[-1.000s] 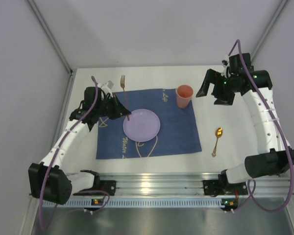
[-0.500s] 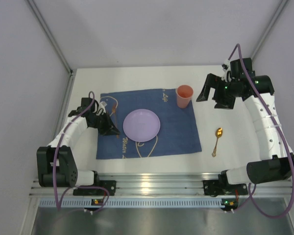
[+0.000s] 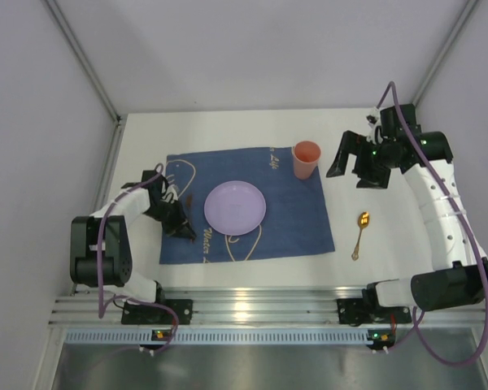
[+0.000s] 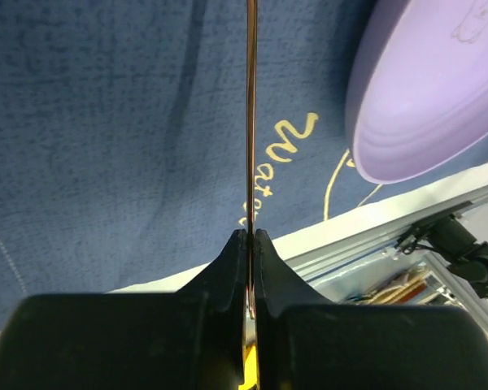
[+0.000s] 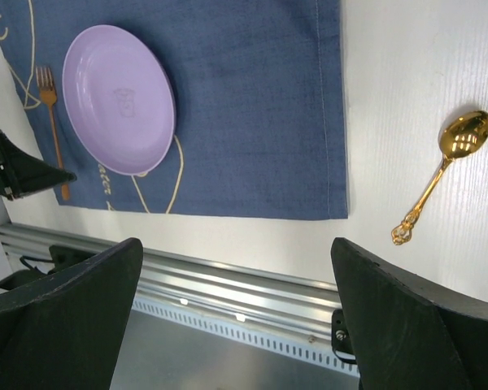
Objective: Set the dinner table for one person
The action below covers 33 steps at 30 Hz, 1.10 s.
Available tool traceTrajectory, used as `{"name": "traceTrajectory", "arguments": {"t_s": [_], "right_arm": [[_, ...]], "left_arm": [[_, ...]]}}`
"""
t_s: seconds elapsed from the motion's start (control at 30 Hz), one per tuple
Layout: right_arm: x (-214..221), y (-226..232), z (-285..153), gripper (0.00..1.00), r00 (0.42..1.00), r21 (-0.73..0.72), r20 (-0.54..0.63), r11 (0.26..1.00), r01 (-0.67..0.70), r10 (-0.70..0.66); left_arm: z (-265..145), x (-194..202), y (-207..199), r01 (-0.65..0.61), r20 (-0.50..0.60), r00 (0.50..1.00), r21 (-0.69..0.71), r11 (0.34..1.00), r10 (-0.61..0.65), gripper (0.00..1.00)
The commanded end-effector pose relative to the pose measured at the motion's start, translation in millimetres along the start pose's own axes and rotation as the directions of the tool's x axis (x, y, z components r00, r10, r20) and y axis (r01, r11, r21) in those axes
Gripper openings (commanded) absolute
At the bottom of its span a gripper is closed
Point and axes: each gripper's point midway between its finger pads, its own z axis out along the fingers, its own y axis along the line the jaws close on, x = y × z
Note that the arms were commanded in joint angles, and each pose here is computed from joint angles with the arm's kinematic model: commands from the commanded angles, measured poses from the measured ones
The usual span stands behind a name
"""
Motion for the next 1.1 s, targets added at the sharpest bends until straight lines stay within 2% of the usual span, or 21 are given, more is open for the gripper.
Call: {"name": "traceTrajectory", "arguments": {"t_s": [0.0,0.07,0.1,0.23,0.3,0.47,0.57,0.6,0.7,0.83,0.87,0.93,1.07], "right_arm": [[-1.2,2.3,-6.1,1.0,0.999,-0.012,0.036,0.999,0.03,-0.03],[-0.2,1.4,-5.6,1.0,0.999,-0.009,0.034,1.0,0.029,-0.029],[0.6,0.4,-5.2,1.0,0.999,-0.008,0.033,1.0,0.029,-0.029],[2.0,-4.7,-1.6,1.0,0.999,0.013,0.029,1.0,0.027,-0.027],[6.0,-11.3,1.4,1.0,1.0,0.041,0.017,0.999,0.02,-0.02],[23.2,-42.3,8.7,1.0,0.999,0.158,0.034,0.986,-0.044,0.039],[45.3,-71.6,31.1,1.0,0.988,0.199,0.012,0.967,-0.156,0.157],[66.6,-86.3,44.4,1.0,0.978,0.237,-0.041,0.953,-0.187,0.202],[96.1,-111.9,66.1,1.0,0.947,0.294,-0.083,0.915,-0.276,0.312],[114.0,-127.1,88.7,0.99,0.924,0.327,-0.099,0.889,-0.319,0.368],[109.2,-134.9,93.7,0.98,0.917,0.328,-0.072,0.877,-0.351,0.393],[112.3,-146.6,102.1,0.92,0.908,0.354,-0.063,0.86,-0.368,0.414],[101.1,-168.8,111.7,0.74,0.922,0.424,-0.009,0.837,-0.347,0.387]], "left_arm": [[-5.7,-1.9,16.6,0.014,-0.006,1.0,-0.107,0.994,-0.015,0.1],[-6.3,-4.3,21.2,0.017,-0.001,1.0,-0.137,0.99,-0.017,0.21],[-6.5,-5.6,23.3,0.019,0.005,1.0,-0.149,0.989,-0.019,0.38],[-10.5,-10.2,25.0,0.022,0.027,0.999,-0.176,0.984,-0.017,0.66],[-14.7,-15.0,27.1,0.02,0.041,0.999,-0.204,0.979,-0.011,0.71],[-44.3,-38.4,17.6,0.013,0.138,0.99,-0.258,0.966,0.024,0.71],[-64.4,-57.7,0.1,0.013,0.227,0.973,-0.238,0.971,0.043,0.71],[-67.8,-62.1,-4.8,0.011,0.245,0.968,-0.225,0.974,0.046,0.71],[-75.9,-74.1,-22.0,0.0,0.301,0.952,-0.166,0.986,0.05,0.7],[-71.5,-77.9,-27.3,0.002,0.312,0.949,-0.129,0.992,0.038,0.67],[-69.6,-76.8,-28.7,-0.002,0.306,0.951,-0.119,0.993,0.038,0.66],[-67.4,-77.7,-28.7,-0.006,0.307,0.951,-0.112,0.994,0.04,0.66],[-65.0,-78.3,-27.4,-0.014,0.304,0.952,-0.114,0.993,0.049,0.66]]}}
